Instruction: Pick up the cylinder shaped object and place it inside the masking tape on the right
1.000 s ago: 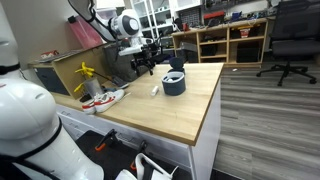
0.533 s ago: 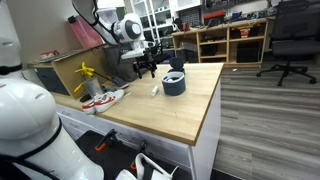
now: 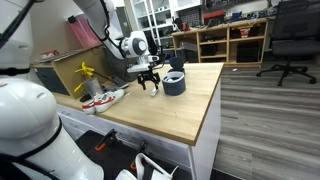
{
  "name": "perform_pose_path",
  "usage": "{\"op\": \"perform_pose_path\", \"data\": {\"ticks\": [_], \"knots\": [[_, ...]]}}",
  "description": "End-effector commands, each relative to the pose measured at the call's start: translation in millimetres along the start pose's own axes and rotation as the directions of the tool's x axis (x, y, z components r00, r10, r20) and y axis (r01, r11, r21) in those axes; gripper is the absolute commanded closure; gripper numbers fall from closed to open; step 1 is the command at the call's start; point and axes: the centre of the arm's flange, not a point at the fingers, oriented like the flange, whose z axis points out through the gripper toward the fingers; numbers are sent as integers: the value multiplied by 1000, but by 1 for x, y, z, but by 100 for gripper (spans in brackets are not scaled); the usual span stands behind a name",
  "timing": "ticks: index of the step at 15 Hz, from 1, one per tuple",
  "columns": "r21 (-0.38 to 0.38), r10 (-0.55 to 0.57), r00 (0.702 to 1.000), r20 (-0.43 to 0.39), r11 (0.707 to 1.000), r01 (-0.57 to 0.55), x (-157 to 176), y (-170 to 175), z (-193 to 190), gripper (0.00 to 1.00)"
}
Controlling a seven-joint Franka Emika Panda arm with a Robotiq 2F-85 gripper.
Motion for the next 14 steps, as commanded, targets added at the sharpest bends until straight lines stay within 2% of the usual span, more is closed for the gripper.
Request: {"op": "perform_pose_path", "data": {"ticks": [1,8,14], "knots": [[-21,0,1000,-21,1000,0,26,-17,9,0],[-92,-89,995,-45,992,84,54,-36,10,0],[-137,-129,992,-9,983,126,45,-31,14,0]]}}
